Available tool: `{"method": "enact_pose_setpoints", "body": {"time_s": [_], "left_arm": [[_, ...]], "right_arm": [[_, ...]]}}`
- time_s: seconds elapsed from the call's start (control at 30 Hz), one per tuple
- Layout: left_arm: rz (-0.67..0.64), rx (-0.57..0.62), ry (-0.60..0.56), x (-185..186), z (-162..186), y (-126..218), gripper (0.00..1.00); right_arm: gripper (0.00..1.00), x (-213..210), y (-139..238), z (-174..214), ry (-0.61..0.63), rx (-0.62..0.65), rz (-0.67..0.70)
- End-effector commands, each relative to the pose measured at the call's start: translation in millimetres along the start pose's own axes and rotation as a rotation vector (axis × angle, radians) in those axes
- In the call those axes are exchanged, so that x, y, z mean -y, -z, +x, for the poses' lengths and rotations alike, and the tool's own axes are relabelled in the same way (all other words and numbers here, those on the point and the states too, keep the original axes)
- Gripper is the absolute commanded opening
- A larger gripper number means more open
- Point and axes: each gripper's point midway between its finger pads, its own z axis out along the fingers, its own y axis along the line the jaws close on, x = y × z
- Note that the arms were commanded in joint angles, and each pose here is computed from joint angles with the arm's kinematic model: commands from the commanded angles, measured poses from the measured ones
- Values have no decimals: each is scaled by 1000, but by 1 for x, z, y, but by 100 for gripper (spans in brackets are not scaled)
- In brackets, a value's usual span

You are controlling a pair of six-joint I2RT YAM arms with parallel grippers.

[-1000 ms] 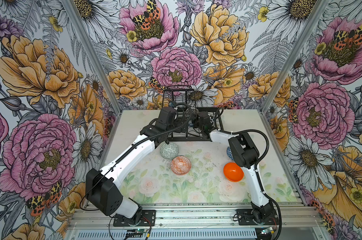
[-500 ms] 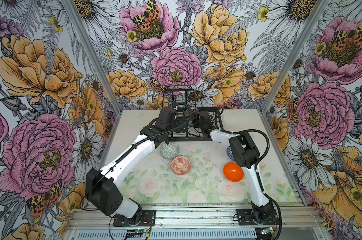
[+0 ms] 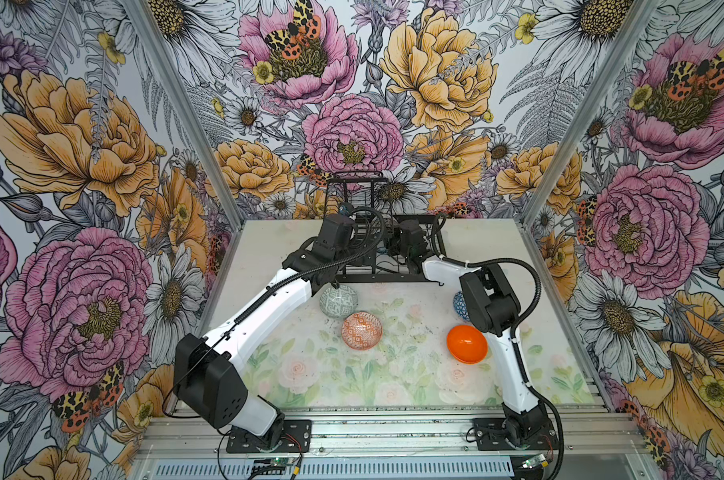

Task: Load the bowls into the dish rack
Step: 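Press the blue floral bowl down into the rack slot with the right gripper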

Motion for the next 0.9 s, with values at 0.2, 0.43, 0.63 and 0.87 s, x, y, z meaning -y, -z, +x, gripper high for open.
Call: {"method": "enact_pose_setpoints", "body": {"time_s": [0.2,0.43,0.63,0.87], "left_arm": [[-19,30,23,-4,-14,-2,99],[-18,39,16,-2,-18,-2,99],[-19,47,12,-2,-22,-1,99],[-17,47,17,0,-21,0,99]], "right_arm": [[39,35,-3,-6,2,-14,121],[52,29,-3,-10,1,-21,112],[56,25,-2,-14,1,-23,106],[64,18,2,-21,4,-19,95]]}}
